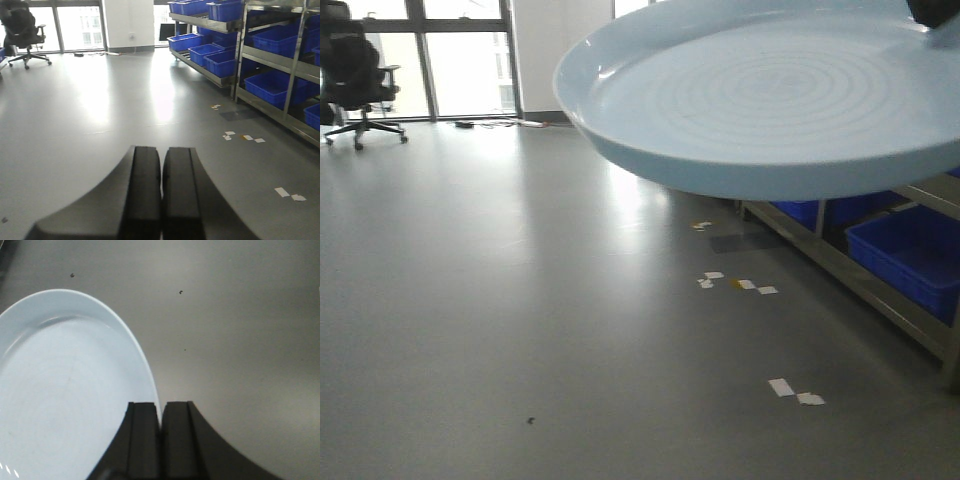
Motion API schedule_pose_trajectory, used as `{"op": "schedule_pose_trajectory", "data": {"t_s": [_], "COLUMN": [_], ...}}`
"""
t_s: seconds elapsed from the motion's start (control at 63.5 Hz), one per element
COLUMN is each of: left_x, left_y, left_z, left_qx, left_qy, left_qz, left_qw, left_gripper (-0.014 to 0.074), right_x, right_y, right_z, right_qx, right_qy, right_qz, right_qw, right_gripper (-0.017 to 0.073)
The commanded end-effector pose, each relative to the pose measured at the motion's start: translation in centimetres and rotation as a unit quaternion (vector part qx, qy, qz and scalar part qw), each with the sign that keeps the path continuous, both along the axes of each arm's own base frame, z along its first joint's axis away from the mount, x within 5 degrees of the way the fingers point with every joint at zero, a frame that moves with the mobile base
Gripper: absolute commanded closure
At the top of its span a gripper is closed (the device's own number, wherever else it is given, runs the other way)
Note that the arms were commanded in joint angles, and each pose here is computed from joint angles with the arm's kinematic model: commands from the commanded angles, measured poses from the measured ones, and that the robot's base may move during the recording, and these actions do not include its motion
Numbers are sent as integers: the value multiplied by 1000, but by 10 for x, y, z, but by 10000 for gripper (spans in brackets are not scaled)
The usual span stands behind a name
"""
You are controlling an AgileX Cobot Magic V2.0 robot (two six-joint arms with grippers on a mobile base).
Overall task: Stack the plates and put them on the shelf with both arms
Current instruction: 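Hold the plate raised in the right gripper while the base turns away, then carry the plate in the right gripper while driving to the crate shelf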
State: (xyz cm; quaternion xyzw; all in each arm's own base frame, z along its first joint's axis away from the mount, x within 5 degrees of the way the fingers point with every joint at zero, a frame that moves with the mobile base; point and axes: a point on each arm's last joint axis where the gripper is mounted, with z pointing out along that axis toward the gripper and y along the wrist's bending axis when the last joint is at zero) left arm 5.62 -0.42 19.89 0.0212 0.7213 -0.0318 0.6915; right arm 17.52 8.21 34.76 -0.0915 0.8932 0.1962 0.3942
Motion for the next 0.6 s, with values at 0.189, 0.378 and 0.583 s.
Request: {"op": "schedule_pose_trajectory", "data": {"t_s": [0.189, 0.378, 0.583], "left_x": [-1, -1, -1], "left_y": [0, 0, 0], "left_z": [1, 1, 1], "left_qx": [-7, -7, -7], "left_qy": [-41, -41, -41], "left_qz": [-3, -3, -3], "left_qw": [999, 999, 999], "left_gripper": [492, 492, 492], "right_x": [0, 0, 0], "right_y": [0, 0, 0], "right_z": [17, 17, 17], "right_qx": [26, 26, 26], "right_qy": [-46, -46, -46], "right_qz": [-5, -5, -5], "right_qw": [999, 999, 999], "right_gripper": [503, 503, 503]}}
